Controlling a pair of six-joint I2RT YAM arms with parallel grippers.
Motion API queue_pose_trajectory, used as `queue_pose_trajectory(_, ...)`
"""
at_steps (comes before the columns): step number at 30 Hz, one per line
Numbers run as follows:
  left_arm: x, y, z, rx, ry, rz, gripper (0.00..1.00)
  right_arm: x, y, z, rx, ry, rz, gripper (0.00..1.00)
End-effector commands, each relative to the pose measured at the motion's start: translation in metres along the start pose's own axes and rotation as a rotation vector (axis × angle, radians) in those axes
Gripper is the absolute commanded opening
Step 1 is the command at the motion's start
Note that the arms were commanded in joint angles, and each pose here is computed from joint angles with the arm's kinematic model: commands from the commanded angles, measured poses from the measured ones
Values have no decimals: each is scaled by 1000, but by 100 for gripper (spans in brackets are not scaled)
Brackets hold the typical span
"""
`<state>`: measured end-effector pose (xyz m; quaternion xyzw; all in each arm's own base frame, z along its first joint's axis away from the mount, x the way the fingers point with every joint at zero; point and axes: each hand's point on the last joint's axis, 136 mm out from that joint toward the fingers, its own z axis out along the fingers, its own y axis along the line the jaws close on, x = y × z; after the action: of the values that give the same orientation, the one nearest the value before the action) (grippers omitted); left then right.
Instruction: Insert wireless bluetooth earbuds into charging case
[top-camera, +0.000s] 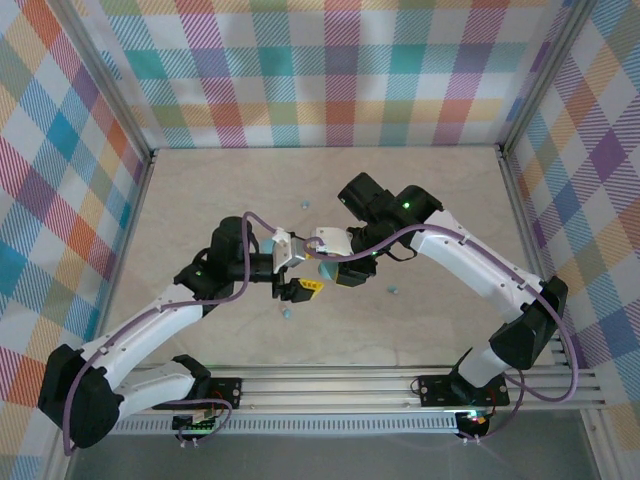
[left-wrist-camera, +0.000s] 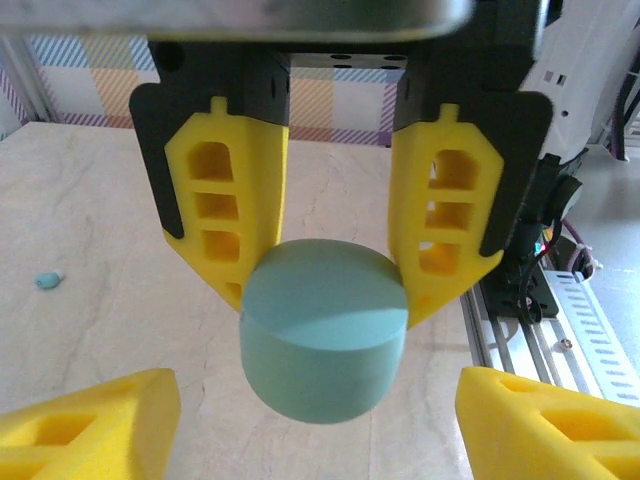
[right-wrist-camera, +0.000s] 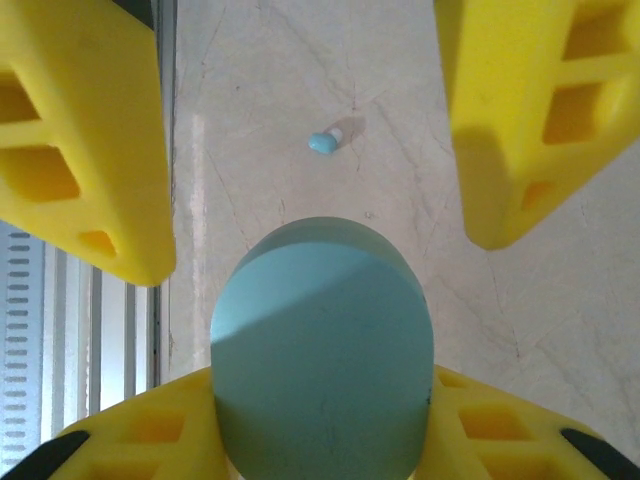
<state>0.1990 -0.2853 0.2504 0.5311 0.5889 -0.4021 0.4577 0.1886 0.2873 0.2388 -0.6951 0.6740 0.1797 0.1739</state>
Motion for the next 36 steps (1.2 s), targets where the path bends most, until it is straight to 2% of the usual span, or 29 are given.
queue_pose_trajectory(1,-19,2,3,3,-46,35,72,-12,9,-14,-9,-66,-51,20)
queue_pose_trajectory(15,-20,3,7,30,-49,25,63,-13,11,-15,-6,-77,-67,20)
queue_pose_trajectory(21,-22,4,8,32,-51,24,63,-11,12,-13,-11,-76,-66,19)
queue_pose_trajectory(25,-24,4,8,32,-60,24,66,-11,12,-12,-12,-73,-67,19)
queue_pose_trajectory(36,-22,3,9,46,-61,15,63,-11,11,-12,-11,-74,-71,19)
